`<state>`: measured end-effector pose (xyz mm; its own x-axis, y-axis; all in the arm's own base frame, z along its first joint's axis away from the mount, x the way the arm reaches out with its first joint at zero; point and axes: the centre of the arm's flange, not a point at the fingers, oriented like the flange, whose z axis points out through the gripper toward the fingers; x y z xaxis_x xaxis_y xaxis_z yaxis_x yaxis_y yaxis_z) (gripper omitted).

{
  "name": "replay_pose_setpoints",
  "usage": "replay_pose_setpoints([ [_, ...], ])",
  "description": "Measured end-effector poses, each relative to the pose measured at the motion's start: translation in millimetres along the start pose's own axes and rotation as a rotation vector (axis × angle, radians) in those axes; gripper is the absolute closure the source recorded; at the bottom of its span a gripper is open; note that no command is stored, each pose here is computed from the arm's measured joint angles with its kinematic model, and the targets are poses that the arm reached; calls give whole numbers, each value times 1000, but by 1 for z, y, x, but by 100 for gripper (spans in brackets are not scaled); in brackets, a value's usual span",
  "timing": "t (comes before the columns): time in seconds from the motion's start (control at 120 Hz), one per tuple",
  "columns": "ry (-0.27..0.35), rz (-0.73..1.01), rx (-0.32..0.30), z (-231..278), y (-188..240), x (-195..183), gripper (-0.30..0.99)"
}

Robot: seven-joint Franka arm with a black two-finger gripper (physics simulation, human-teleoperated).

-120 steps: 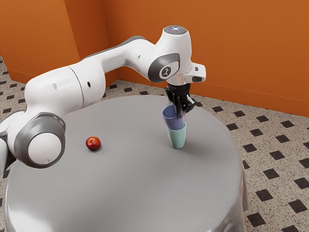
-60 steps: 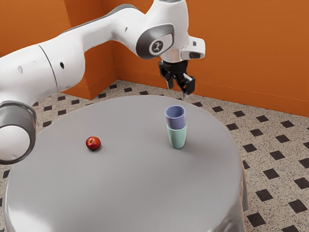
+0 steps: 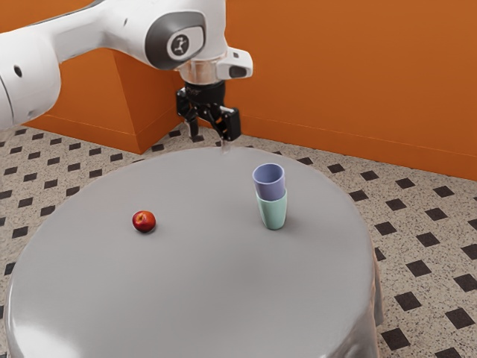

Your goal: Place the left cup onto the right cup

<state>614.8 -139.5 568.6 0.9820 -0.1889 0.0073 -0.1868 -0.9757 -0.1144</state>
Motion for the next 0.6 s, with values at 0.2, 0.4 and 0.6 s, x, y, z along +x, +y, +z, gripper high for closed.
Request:
replay_pose_setpoints([
  [0.2,-20,-55,-23,-14,-25,-27,1],
  [0.4,-40,-91,-36,-23,-44,-46,0],
  [0.6,-51,-126,-43,-24,-63,-54,0],
])
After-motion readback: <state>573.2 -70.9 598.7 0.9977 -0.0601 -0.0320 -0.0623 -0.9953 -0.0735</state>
